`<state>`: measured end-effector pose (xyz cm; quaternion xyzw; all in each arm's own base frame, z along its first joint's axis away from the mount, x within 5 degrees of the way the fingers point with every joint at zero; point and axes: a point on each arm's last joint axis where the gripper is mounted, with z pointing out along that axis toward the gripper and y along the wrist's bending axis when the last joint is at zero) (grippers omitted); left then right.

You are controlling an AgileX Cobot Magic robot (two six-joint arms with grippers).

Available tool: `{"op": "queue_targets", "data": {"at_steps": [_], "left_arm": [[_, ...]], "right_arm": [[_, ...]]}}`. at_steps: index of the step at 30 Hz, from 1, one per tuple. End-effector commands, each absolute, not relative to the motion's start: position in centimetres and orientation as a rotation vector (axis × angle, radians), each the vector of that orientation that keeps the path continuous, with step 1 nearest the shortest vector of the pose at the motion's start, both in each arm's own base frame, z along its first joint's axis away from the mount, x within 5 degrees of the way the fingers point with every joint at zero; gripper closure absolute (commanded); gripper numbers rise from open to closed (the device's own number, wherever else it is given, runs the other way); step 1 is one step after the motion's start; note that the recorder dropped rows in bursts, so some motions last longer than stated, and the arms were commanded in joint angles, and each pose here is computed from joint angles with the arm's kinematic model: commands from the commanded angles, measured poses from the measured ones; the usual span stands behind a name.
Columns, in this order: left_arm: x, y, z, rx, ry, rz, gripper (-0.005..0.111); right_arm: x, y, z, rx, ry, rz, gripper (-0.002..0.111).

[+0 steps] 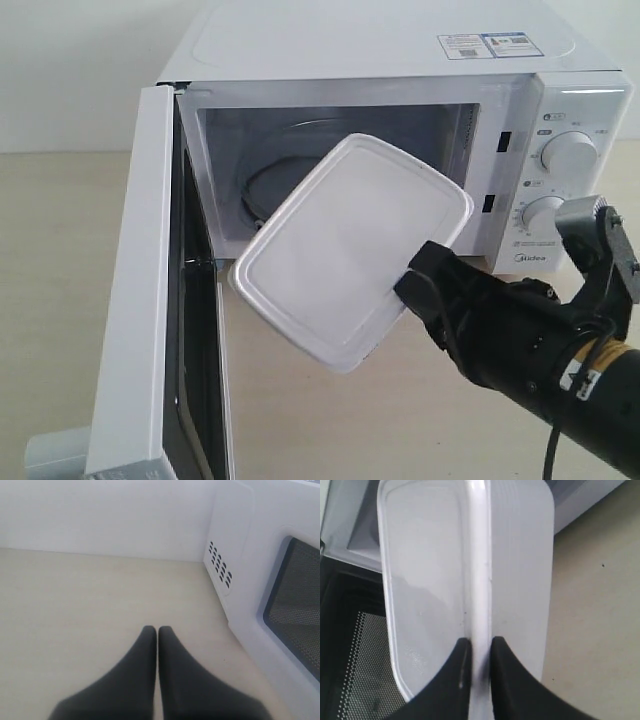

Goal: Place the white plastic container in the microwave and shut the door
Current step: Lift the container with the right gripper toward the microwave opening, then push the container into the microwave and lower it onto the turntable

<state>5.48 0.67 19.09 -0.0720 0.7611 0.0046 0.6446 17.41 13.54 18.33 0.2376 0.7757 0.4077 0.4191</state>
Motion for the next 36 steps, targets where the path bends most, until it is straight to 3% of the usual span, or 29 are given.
{"op": "queue_targets", "data": {"at_steps": [1,36], "left_arm": [[5.5,0.7,19.0,-0.175,1.734,0.008,0.103],[5.5,0.7,19.0,-0.175,1.734,0.008,0.103]], "right_arm": [[17.9,13.5,17.9,0.662,1.878,1.048,0.109],[25.0,18.0,16.0,0.972,1.695,1.011,0.109]]}}
